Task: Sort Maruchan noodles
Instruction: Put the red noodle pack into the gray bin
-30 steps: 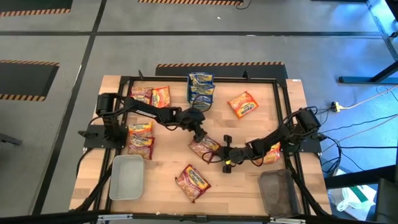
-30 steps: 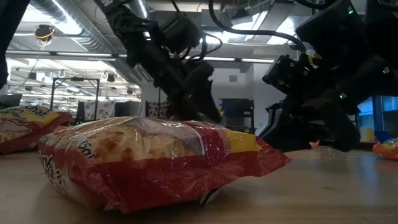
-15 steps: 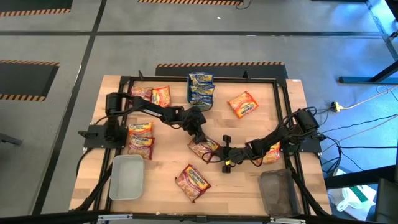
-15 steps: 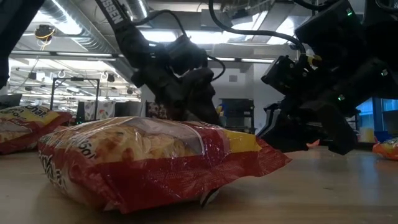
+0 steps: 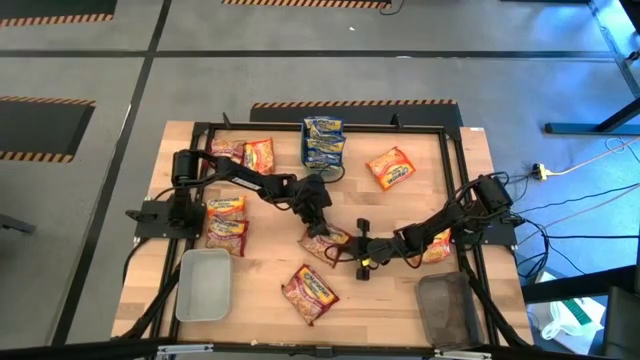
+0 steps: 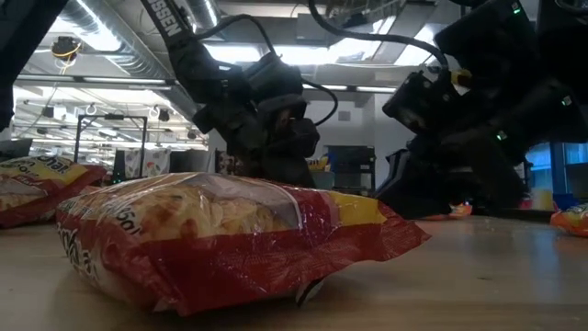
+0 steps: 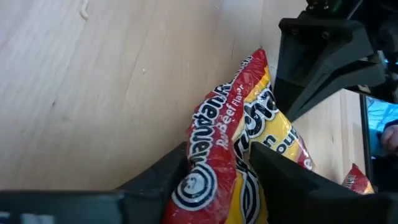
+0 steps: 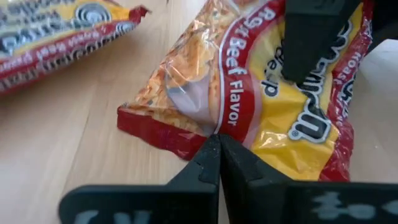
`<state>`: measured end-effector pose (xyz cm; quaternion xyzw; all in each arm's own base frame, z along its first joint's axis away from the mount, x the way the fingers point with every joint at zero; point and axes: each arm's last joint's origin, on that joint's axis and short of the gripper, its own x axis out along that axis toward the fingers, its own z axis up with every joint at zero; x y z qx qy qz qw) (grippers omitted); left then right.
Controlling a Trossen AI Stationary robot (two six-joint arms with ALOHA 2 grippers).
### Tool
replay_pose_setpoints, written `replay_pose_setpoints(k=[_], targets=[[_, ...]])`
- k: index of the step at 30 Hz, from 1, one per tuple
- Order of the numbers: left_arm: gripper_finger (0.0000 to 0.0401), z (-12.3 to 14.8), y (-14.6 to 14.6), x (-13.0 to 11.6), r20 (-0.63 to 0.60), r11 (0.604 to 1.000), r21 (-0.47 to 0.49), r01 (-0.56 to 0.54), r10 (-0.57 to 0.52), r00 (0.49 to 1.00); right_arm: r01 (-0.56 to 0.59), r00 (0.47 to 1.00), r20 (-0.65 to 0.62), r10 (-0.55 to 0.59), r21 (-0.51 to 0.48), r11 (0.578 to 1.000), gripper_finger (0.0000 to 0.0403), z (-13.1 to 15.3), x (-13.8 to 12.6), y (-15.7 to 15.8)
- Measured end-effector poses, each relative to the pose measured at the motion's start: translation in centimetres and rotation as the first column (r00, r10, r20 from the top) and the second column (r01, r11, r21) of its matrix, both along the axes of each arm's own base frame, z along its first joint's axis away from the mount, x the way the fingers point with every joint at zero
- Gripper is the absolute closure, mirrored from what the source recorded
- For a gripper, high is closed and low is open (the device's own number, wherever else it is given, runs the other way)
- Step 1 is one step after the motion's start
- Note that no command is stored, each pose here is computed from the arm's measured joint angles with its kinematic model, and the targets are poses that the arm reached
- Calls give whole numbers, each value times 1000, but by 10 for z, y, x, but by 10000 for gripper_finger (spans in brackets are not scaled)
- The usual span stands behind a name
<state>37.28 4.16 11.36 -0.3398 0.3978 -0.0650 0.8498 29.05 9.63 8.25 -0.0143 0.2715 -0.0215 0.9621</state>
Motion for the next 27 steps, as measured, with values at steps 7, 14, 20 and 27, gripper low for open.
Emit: replay_pose_setpoints(k=[7,14,20,27], targets=[[291,0,-1,1,23,998,53,28,-29,999,60,998,27,-62,47,997,361,5,7,-3],[328,0,-8,2,40,992,106,62,-67,997,25,999,33,-28,100,995,241,10,7,-1],[358,5,-17,3,61,981,183,62,-75,995,-21,999,32,17,129,991,177,32,2,-1],[364,22,-32,1,90,957,275,88,-117,989,6,999,-42,-2,97,995,162,63,-16,-8]])
